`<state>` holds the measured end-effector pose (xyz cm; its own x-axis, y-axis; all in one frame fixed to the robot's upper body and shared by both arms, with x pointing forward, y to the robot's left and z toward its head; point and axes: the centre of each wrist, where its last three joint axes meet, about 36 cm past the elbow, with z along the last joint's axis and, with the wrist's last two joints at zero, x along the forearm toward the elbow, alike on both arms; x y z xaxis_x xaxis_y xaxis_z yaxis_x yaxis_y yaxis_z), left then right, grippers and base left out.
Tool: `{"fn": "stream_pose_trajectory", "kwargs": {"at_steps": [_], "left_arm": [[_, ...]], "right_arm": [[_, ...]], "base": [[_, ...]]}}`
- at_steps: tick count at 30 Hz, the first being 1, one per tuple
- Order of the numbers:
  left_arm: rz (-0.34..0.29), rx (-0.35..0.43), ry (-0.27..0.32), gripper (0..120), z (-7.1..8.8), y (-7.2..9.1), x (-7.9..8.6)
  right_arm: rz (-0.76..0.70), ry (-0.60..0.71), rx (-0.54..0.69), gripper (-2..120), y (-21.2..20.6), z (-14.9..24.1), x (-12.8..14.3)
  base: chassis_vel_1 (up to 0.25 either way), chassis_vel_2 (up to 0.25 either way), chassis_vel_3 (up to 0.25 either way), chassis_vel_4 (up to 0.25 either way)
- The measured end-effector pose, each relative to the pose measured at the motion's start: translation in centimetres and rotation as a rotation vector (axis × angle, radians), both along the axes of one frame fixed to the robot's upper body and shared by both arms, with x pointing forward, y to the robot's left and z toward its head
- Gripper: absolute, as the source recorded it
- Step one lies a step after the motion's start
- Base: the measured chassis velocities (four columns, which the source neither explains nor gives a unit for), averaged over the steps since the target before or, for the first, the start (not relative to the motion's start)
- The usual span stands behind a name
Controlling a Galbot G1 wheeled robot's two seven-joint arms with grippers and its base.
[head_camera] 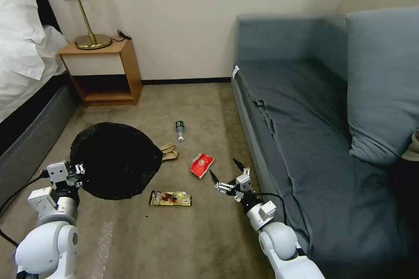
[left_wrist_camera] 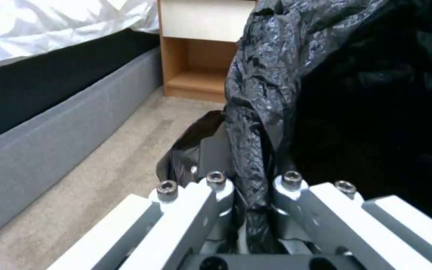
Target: Pick up the trash bin, then pick up the garbage on the floor and place it into the trash bin.
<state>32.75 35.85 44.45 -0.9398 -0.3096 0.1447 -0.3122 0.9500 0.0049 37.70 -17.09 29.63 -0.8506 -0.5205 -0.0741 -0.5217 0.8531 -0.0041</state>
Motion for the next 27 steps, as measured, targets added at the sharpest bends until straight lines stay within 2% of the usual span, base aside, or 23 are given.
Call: {"fn": "stream_pose_trajectory", "kwargs": {"at_steps": [12, 27], "left_arm": [[0.031, -0.004, 0.009, 4, -0.1, 0.1, -0.2], [0.036, -0.007, 0.014, 4, -0.1, 0.1, -0.3]], "right_arm": [[0.054, -0.001, -0.018, 100, 1.7, 0.1, 0.2], [0.092, 0.001, -0.028, 100, 3.3, -0.1, 0.5]], "base": [[-0.052, 0.052, 0.056, -0.052], [-0.053, 0.059, 0.058, -0.052]]}}
